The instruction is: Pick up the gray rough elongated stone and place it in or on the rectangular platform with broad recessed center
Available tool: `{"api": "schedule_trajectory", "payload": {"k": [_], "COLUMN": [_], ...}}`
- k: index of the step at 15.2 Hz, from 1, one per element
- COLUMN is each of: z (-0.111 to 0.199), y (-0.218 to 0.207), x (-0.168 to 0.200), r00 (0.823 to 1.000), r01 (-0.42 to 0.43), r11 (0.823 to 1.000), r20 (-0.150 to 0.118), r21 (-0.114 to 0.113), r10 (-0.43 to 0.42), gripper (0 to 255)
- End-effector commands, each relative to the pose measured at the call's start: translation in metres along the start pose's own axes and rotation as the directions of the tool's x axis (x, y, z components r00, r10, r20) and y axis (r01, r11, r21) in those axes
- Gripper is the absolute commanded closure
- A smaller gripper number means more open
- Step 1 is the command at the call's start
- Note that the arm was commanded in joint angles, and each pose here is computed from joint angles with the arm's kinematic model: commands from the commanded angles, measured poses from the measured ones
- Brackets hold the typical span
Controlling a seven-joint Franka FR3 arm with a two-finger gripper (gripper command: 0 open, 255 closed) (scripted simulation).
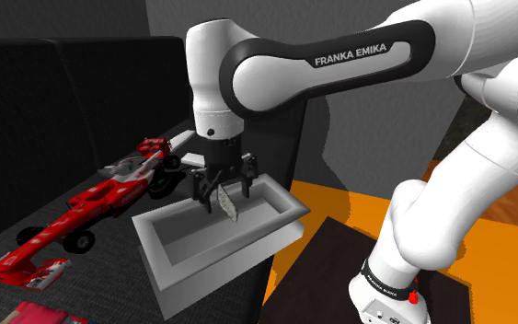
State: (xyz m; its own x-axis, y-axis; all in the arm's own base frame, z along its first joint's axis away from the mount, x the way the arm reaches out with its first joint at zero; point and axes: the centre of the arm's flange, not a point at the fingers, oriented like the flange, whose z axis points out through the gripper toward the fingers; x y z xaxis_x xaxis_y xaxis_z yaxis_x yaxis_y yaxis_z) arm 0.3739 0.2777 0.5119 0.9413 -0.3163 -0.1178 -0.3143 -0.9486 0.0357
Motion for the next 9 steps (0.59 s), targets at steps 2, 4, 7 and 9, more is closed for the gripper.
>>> {"api": "schedule_trajectory", "payload": {"k": [2,4,7,9], "z": [-0.033,-0.044,-0.044,-0.044], "y": [0.000,0.000,0.000,0.000], "x": [0.000,0.000,0.000,0.000], "r00": [1.000,1.000,1.000,1.000], "r01": [0.000,0.000,0.000,0.000], "r11": [1.000,1.000,1.000,1.000], "r20": [0.000,0.000,0.000,0.000], "r21": [-0.001,-0.001,-0.001,-0.001], "r10": [0.000,0.000,0.000,0.000], "gripper": [0,0,0,0]}}
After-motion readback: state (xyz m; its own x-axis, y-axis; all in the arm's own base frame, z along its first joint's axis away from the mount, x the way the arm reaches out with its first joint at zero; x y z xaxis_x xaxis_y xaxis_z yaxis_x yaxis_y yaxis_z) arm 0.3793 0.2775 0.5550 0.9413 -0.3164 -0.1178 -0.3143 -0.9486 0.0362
